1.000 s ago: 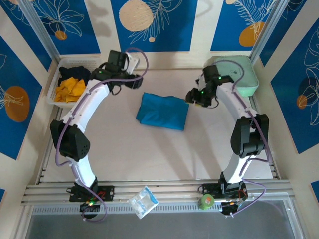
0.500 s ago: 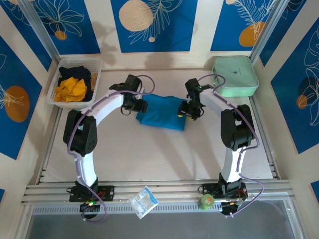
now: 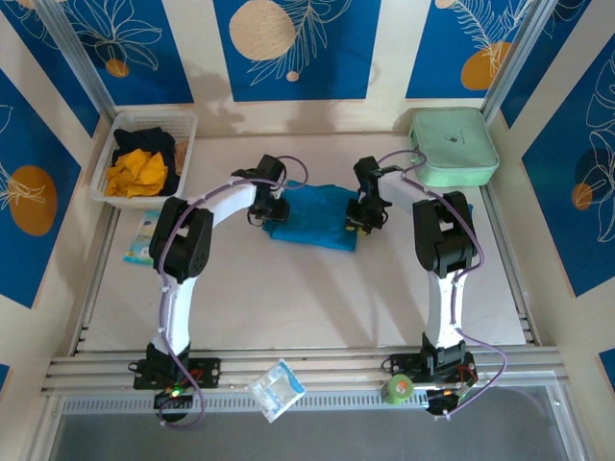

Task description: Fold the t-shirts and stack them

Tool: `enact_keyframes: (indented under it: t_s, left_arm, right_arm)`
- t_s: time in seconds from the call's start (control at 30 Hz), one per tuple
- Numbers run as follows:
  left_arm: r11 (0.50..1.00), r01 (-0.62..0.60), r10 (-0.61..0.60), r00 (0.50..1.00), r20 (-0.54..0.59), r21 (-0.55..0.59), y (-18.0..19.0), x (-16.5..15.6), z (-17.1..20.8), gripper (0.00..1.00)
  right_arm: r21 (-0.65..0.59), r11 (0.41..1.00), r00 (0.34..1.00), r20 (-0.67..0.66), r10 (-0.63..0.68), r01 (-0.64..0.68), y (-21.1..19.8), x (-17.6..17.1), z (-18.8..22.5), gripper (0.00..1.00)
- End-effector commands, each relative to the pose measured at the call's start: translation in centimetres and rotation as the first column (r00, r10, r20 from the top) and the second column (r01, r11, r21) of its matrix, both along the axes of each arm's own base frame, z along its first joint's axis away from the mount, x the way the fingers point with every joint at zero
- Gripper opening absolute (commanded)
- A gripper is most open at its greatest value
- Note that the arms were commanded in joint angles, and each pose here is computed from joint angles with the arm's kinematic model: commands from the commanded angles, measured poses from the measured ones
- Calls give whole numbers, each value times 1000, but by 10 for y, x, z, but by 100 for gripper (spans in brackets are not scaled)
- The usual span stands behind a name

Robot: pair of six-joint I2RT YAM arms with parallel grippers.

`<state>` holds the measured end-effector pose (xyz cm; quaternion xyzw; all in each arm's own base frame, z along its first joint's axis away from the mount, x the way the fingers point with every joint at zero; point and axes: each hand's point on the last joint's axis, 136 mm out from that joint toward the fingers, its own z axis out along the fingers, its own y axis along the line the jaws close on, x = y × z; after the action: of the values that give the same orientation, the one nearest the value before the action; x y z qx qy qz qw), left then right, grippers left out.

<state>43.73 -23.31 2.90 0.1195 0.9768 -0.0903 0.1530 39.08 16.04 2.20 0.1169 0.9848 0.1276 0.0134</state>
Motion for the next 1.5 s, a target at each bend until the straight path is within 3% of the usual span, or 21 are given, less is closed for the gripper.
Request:
enact_keyframes:
  t_s: [0.0,0.17,0.33,0.53,0.93,1.03,1.1,1.2,1.33,1.37,1.47]
  left_arm:
    - [1000,-2,2,1000,-2,5,-7,8,-8,37]
    - [997,-4,4,1000,-2,76,0,20,-22,27]
    - [992,5,-6,1000,13,127,4,46,-27,16]
    - [994,-3,1,1000,16,107,9,93,-30,13]
    - [998,9,-26,965,261,69,26,174,9,17]
    - [996,30,-53,948,314,79,25,183,20,22]
    - [996,36,-62,939,339,82,24,188,25,32]
    - [996,39,-63,930,363,74,22,191,35,48]
    - [998,35,-55,916,398,58,21,192,59,61]
    - [998,36,-55,911,409,54,20,193,67,63]
    - [998,36,-51,892,448,42,21,192,98,69]
  right_arm:
    - [21,1000,1000,-4,3,-3,4,14,-13,18]
    - [35,999,1000,11,11,-12,5,37,-20,0]
    - [52,998,998,52,18,-21,4,75,-22,0]
    - [66,997,992,124,28,-36,4,130,-18,0]
    - [183,983,975,218,-53,13,0,195,-19,0]
    - [200,979,973,220,-69,25,-2,199,-20,0]
    - [208,978,972,223,-69,21,-2,199,-18,0]
    - [219,976,970,234,-60,8,-1,200,-8,22]
    - [237,971,958,282,-54,-15,-3,205,24,75]
    - [239,971,954,296,-53,-20,-4,206,33,96]
    - [232,972,940,338,-53,-29,-11,206,64,99]
